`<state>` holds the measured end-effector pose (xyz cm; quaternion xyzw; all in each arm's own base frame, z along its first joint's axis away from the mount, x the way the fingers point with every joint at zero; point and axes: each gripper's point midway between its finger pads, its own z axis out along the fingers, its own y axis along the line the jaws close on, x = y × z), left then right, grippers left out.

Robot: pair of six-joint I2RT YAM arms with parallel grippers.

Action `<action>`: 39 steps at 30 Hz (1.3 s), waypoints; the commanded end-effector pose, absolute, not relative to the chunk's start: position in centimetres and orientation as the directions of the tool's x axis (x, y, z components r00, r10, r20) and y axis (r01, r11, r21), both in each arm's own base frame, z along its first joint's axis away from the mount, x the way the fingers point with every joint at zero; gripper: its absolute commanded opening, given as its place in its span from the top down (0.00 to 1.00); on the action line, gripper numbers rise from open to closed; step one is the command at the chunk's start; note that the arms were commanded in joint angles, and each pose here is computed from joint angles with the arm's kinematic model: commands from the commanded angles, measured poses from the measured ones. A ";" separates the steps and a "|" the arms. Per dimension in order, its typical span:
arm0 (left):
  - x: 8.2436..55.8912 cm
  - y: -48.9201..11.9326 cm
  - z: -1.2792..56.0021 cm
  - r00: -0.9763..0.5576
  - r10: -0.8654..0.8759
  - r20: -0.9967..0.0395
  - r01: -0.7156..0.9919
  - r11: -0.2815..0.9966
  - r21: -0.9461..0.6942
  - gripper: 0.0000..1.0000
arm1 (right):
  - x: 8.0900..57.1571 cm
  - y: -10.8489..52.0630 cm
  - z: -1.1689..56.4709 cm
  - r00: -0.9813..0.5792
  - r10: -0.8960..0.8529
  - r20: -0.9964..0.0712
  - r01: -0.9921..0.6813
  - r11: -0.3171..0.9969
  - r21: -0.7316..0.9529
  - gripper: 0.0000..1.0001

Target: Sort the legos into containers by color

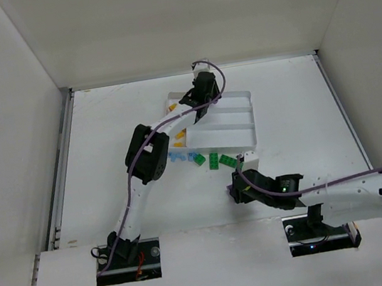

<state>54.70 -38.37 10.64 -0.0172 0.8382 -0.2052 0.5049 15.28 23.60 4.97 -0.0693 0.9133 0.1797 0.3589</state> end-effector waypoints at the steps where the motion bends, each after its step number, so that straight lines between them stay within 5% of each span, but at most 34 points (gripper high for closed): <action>1: 56.0 -39.7 14.5 -0.408 -0.240 -0.881 0.230 0.906 -0.354 0.81 | 15.9 23.9 6.9 -0.701 0.080 -0.709 -0.242 0.908 0.341 0.65; 6: 56.2 -39.3 13.9 -0.392 -0.215 -0.894 0.220 0.922 -0.318 0.73 | 17.1 24.0 9.6 -0.659 0.147 -0.737 -0.244 0.886 0.395 0.65; 14: 55.3 -37.7 14.5 -0.391 -0.203 -0.898 0.211 0.930 -0.302 0.46 | 23.0 22.2 14.6 -0.530 0.253 -0.809 -0.191 0.894 0.405 0.65; 25: 48.0 -31.1 21.5 -0.344 -0.342 -0.874 0.175 0.892 -0.418 0.55 | 39.3 19.0 19.5 -0.327 0.397 -0.858 -0.020 0.905 0.426 0.66; 33: 37.6 -28.4 17.6 -0.393 -0.259 -0.882 0.152 0.928 -0.340 0.53 | 49.9 16.7 18.3 -0.286 0.414 -0.864 0.107 0.910 0.401 0.66; 39: 30.7 -26.8 12.6 -0.478 -0.122 -0.870 0.189 0.953 -0.237 0.47 | 53.4 16.4 16.2 -0.319 0.413 -0.853 0.154 0.911 0.383 0.66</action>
